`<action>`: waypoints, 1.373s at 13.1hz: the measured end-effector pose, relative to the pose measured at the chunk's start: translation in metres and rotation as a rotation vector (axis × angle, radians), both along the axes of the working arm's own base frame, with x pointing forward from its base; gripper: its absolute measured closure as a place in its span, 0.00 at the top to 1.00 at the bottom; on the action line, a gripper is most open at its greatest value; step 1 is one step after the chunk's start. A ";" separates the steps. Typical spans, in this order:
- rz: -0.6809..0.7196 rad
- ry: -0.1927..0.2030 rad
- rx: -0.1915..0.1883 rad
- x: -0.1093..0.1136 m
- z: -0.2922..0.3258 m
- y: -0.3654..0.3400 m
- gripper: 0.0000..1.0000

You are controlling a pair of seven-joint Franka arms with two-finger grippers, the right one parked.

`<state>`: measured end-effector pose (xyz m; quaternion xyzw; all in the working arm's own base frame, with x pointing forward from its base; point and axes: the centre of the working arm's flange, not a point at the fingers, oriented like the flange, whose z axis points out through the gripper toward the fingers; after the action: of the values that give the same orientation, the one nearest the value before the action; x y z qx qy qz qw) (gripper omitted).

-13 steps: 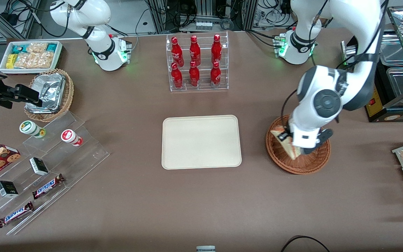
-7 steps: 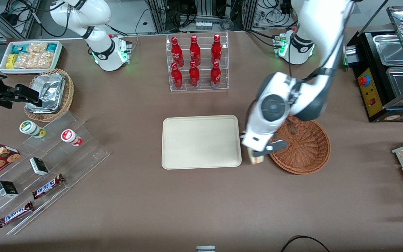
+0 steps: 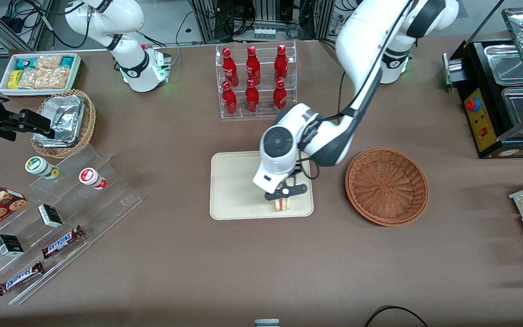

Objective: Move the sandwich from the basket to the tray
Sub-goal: 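Lift the sandwich and carry it with the left gripper over the tray, then lower the sandwich onto the tray and open the left gripper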

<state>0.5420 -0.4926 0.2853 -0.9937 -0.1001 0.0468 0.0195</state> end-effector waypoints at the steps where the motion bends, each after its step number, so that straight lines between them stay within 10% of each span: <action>1: 0.011 -0.001 0.000 -0.003 -0.006 -0.011 0.17; 15: 0.096 0.033 0.037 -0.042 -0.048 -0.054 0.17; 18: 0.101 0.030 0.035 -0.040 -0.046 -0.054 0.43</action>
<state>0.5016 -0.5465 0.2391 -0.9861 -0.1506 0.0606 0.0358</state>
